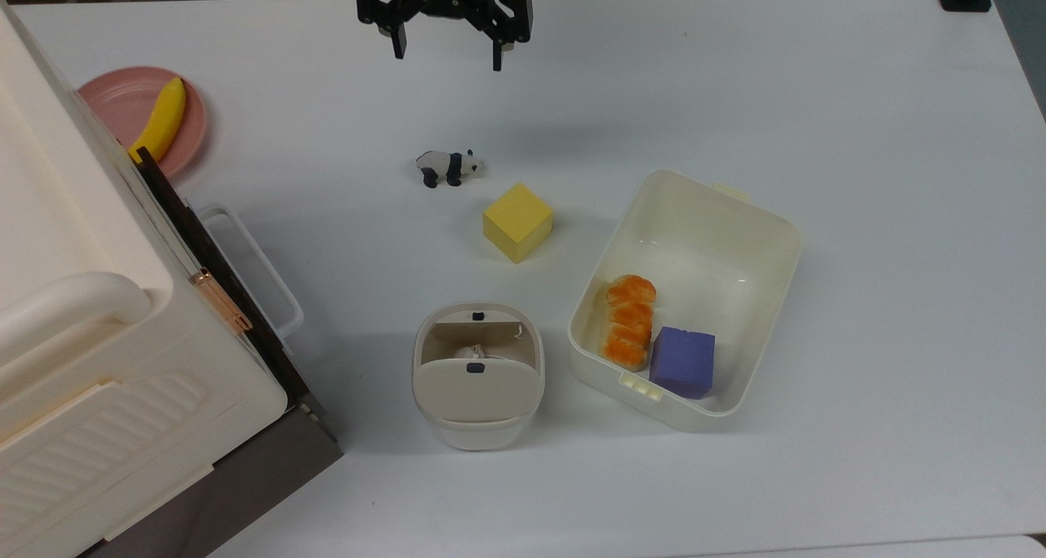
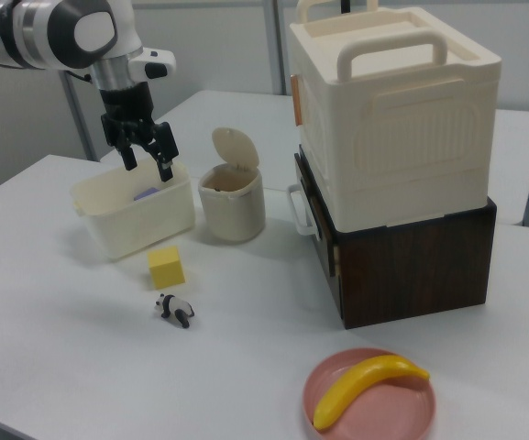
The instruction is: Close the trash can
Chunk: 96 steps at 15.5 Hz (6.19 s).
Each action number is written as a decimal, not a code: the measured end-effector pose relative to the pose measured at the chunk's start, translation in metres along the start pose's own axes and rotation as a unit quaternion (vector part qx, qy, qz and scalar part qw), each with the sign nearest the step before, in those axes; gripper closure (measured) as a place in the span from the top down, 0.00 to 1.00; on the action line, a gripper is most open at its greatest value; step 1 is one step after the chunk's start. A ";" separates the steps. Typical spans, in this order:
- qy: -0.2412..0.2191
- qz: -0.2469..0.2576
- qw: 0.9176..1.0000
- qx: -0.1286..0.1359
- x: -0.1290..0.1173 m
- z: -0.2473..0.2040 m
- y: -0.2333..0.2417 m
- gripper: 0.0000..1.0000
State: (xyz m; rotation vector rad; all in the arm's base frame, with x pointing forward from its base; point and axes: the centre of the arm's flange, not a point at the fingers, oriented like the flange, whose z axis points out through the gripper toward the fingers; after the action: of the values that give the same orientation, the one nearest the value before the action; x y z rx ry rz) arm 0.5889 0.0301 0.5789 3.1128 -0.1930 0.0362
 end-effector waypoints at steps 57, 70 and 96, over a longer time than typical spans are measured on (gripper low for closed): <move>0.261 -0.036 0.965 -0.019 0.163 0.115 -0.063 0.01; 0.197 -0.066 0.978 -0.013 0.147 0.135 -0.083 0.02; -0.046 -0.092 0.995 -0.015 -0.015 0.004 -0.013 1.00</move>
State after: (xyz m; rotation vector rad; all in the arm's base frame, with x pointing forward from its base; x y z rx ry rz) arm 0.5754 0.0449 0.5742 3.0884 0.0917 -0.1114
